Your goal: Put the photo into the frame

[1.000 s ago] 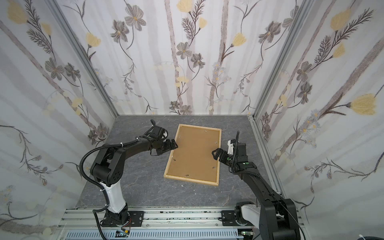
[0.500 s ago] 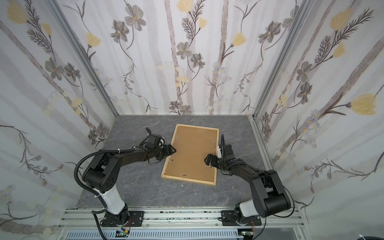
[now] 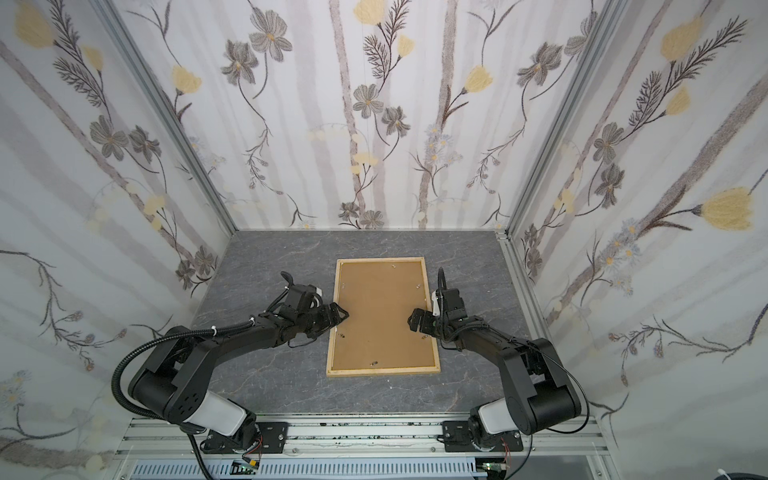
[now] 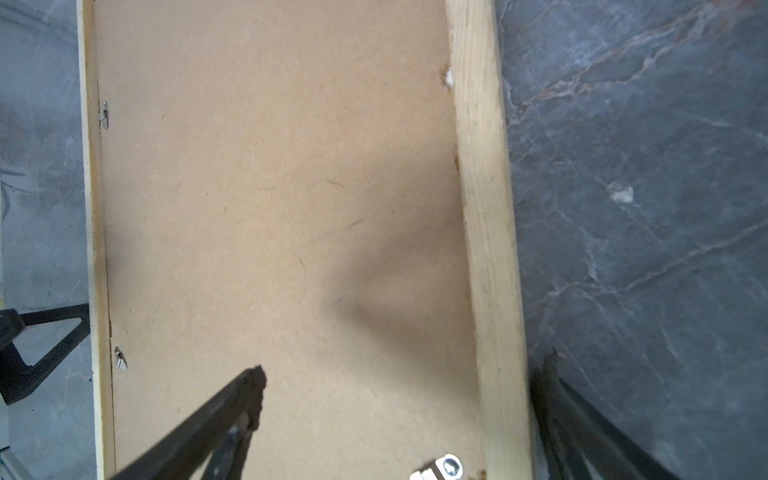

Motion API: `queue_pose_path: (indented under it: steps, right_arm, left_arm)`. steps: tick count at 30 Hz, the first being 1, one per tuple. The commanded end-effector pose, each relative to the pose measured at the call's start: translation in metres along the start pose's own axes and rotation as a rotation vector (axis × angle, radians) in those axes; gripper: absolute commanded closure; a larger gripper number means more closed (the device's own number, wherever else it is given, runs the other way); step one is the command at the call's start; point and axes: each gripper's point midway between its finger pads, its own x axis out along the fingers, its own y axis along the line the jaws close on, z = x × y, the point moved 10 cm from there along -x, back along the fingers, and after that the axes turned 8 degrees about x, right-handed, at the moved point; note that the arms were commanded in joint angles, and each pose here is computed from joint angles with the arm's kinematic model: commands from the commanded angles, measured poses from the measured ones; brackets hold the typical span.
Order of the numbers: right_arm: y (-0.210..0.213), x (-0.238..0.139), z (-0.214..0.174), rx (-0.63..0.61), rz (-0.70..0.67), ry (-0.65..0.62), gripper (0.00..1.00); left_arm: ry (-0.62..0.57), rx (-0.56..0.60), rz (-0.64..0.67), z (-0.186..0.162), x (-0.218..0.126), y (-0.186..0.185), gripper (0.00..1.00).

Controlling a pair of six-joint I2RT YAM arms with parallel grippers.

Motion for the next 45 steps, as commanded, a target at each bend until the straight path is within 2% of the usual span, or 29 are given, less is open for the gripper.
queue_pose_path:
  steps: [1,4,8,10,11,12,14,17,19,25,30,40,45]
  right_arm:
    - [0.005,-0.007,0.002,-0.030,-0.012,0.011,0.01]
    - [0.010,-0.028,0.013,-0.066,-0.098,-0.064,0.00]
    - [0.022,-0.073,0.026,-0.103,-0.194,-0.259,0.00]
    - [0.032,-0.094,0.027,-0.155,-0.133,-0.382,0.00]
    - [0.031,-0.100,0.023,-0.127,-0.064,-0.430,0.00]
    - [0.030,-0.103,0.020,-0.112,0.031,-0.403,0.00]
    - [0.040,-0.100,0.013,-0.158,0.287,-0.252,0.00]
    - [0.059,-0.085,-0.002,-0.217,0.439,-0.113,0.00]
    - [0.074,-0.077,-0.012,-0.275,0.493,-0.061,0.00]
    - [0.116,-0.052,-0.048,-0.480,0.514,0.049,0.00]
    - [0.140,-0.025,-0.077,-0.604,0.505,0.178,0.00]
    - [0.181,0.021,-0.091,-0.642,0.463,0.199,0.00]
    - [0.193,0.037,-0.100,-0.660,0.438,0.206,0.00]
  left_arm:
    - [-0.015,0.015,-0.038,0.007,-0.005,-0.007,0.11]
    - [-0.032,0.023,-0.030,0.009,-0.012,-0.009,0.09]
    - [-0.052,0.019,-0.036,0.007,-0.025,-0.004,0.12]
    - [-0.064,0.009,-0.056,0.004,-0.030,0.001,0.16]
    - [-0.069,0.002,-0.070,0.003,-0.032,0.004,0.20]
    - [-0.071,-0.003,-0.079,0.002,-0.033,0.007,0.23]
    - [-0.072,-0.007,-0.095,0.000,-0.035,0.009,0.29]
    - [-0.083,-0.008,-0.124,-0.004,-0.039,0.010,0.35]
    - [-0.082,-0.007,-0.141,-0.007,-0.040,0.011,0.39]
    - [-0.092,0.003,-0.174,-0.012,-0.037,0.018,0.47]
    - [-0.114,-0.003,-0.167,-0.005,-0.035,0.023,0.52]
    - [-0.070,-0.033,-0.157,0.003,-0.010,0.034,0.54]
    - [-0.060,-0.061,-0.173,0.002,-0.001,0.038,0.60]
